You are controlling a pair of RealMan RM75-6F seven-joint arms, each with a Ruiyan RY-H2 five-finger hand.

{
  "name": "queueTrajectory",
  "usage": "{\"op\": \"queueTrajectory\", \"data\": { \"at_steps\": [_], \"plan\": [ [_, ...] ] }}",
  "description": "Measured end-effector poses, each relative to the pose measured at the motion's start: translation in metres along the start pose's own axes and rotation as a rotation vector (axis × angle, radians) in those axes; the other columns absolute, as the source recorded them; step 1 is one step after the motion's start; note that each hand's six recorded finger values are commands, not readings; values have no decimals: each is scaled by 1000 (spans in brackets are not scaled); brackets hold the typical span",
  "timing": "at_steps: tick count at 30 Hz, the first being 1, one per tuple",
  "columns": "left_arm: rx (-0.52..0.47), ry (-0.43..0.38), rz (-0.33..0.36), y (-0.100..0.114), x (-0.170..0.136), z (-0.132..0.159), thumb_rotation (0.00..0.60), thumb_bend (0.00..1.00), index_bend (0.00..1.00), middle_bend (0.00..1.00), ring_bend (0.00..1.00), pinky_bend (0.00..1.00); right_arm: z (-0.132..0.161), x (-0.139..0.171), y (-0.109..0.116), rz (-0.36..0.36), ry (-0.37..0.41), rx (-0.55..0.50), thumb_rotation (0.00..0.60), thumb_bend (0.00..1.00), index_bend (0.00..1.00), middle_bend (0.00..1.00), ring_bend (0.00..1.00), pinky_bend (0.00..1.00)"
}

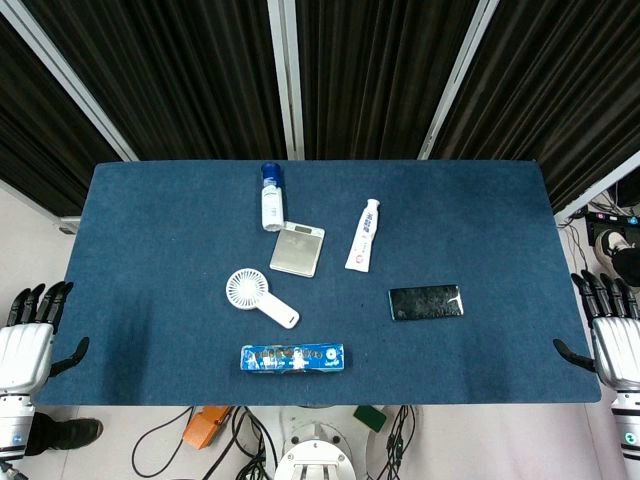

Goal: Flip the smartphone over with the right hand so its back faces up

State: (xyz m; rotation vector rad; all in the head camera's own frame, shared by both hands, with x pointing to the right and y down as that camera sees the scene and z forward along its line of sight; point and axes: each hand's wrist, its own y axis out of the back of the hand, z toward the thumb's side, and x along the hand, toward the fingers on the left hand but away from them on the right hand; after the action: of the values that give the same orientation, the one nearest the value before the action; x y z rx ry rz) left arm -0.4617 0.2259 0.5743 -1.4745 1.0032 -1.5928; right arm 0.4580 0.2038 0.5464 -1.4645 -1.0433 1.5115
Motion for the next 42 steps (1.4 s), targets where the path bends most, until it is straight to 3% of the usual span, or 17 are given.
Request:
{"op": "queueTrajectory", "data": {
  "at_steps": [6,11,18,24,30,42],
  "plan": [
    [-3,-7,-1,-2,2,3,600,320,35,55,0,0,11,-7,-7,31,35,18,600,284,66,107,0,55],
    [-11,-16,5,-2,2,6,600,320,35,55,0,0,35,-19,-26,85,99,40,600,283,139,107,0,58],
    [-13,-20,6,-4,5,7,600,319,35,55,0,0,87,-47,-86,241,222,38,600,284,236,107,0,72],
    [-15,-18,-1,-7,8,5,600,320,35,55,0,0,124,-73,-128,294,255,21,600,284,304,107,0,73],
    [-16,-10,-7,-9,10,1,600,320,35,55,0,0,143,-93,-142,302,255,21,600,284,339,107,0,73],
    [-23,-4,-18,-14,12,-4,600,319,35,55,0,0,149,-98,-155,339,240,28,600,284,358,107,0,73]
  ]
}}
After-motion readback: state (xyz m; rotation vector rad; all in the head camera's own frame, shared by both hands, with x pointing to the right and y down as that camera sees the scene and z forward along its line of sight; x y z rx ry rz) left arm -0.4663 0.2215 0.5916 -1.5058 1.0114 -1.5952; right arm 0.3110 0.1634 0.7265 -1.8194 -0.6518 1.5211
